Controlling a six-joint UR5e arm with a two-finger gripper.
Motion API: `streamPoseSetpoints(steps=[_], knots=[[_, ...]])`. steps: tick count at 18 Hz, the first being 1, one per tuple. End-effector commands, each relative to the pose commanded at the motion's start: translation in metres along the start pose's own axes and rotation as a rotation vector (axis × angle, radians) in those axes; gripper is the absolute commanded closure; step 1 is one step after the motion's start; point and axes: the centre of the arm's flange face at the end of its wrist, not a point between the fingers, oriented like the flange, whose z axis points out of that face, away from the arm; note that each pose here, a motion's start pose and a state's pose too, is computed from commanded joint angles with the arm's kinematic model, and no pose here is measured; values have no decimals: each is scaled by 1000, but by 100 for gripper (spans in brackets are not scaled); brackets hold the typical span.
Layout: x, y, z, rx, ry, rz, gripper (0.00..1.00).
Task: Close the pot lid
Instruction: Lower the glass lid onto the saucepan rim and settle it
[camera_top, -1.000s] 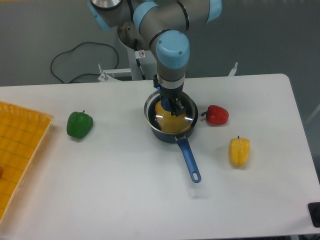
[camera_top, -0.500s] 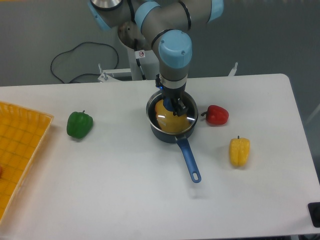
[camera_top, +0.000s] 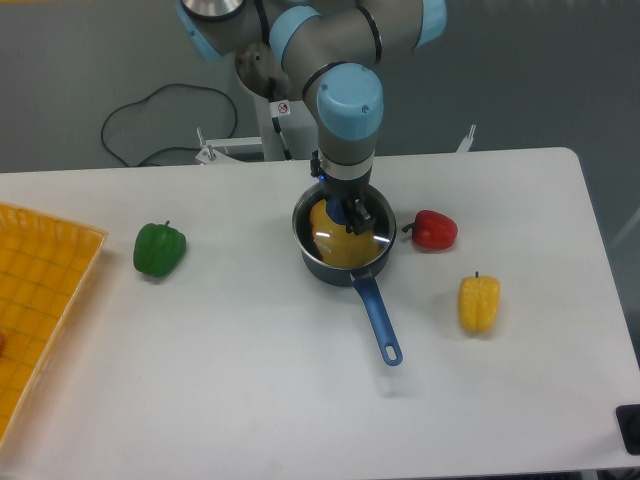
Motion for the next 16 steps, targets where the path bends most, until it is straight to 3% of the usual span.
streamPoseSetpoints(steps=[7,9,16], knots=[[-1,3,1,-26,1,11,47],[-1,3,0,-26,-1,11,40],[0,1,1,-22,1,8,40]])
